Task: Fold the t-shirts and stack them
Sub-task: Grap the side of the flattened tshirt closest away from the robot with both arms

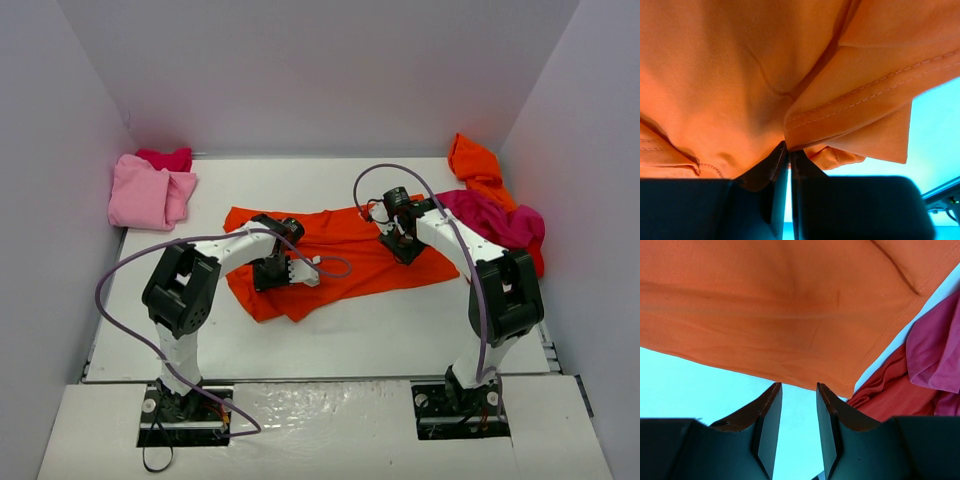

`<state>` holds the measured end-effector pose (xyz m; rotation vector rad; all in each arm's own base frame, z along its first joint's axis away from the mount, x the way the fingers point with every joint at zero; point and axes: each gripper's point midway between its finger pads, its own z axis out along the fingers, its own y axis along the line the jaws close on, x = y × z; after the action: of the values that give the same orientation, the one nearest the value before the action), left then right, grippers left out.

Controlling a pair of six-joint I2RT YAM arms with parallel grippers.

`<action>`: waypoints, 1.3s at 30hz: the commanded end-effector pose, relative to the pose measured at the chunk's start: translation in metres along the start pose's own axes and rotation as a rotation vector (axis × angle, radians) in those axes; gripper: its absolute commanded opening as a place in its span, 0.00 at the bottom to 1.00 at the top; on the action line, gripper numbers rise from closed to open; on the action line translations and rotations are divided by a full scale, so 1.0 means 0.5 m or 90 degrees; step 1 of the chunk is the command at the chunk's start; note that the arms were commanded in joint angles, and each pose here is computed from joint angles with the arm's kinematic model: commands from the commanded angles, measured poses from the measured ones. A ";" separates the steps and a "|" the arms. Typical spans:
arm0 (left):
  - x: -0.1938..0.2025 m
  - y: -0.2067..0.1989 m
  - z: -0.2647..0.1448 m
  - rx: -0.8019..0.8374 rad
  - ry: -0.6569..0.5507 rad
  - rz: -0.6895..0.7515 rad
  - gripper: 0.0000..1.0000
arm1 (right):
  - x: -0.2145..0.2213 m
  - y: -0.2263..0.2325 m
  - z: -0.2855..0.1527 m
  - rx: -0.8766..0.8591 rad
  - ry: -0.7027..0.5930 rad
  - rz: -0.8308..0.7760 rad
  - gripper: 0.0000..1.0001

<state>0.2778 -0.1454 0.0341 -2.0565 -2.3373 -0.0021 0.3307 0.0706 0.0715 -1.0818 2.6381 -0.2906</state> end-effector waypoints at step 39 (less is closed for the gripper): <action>0.010 0.013 -0.048 -0.036 0.002 -0.020 0.00 | 0.225 -0.090 0.035 0.041 0.204 -0.176 0.45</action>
<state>0.2818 -0.1421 0.0363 -2.0343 -2.3558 -0.0372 0.2762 -0.0375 0.0458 -1.4646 2.7285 -0.6283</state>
